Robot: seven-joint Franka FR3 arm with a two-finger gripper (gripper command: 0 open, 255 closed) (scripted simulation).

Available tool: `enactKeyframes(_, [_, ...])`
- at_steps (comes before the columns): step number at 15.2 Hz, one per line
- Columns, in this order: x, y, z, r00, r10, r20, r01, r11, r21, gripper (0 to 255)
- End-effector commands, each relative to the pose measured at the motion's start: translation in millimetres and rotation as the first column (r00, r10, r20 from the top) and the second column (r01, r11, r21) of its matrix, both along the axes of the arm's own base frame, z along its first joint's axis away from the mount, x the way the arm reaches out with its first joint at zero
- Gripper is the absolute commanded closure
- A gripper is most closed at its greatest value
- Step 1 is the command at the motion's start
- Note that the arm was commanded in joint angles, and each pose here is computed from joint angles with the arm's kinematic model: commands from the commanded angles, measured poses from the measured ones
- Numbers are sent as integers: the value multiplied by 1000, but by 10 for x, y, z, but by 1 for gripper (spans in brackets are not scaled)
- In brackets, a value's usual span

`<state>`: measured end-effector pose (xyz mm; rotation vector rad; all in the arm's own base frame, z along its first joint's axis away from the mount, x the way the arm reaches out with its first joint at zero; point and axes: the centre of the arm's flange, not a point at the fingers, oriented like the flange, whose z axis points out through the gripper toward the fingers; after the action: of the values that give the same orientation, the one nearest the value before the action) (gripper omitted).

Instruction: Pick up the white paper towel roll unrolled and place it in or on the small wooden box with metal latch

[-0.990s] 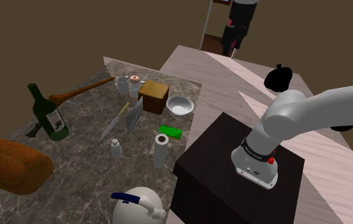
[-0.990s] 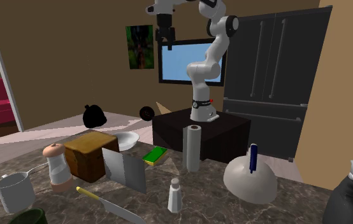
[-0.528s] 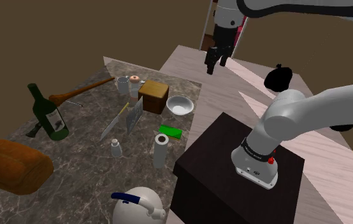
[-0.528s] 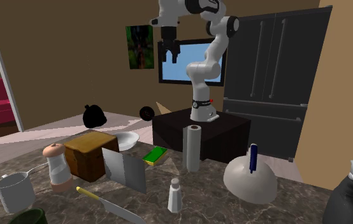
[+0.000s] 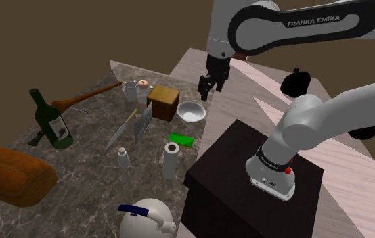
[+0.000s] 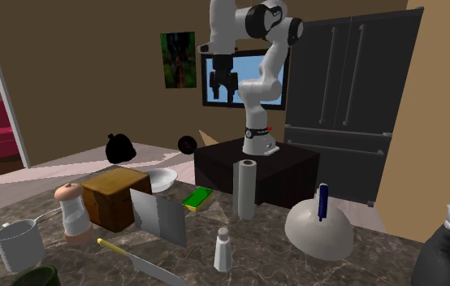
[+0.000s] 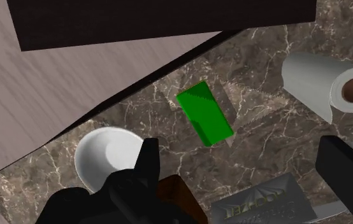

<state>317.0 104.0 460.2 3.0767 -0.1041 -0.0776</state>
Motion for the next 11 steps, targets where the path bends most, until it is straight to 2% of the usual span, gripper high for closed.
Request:
enactKeyframes(1, [50,173,-212,1000,-4,4,4,1000,6,0])
enactKeyframes(11, [281,1004,-1167,1000,-21,16,20,999,33,0])
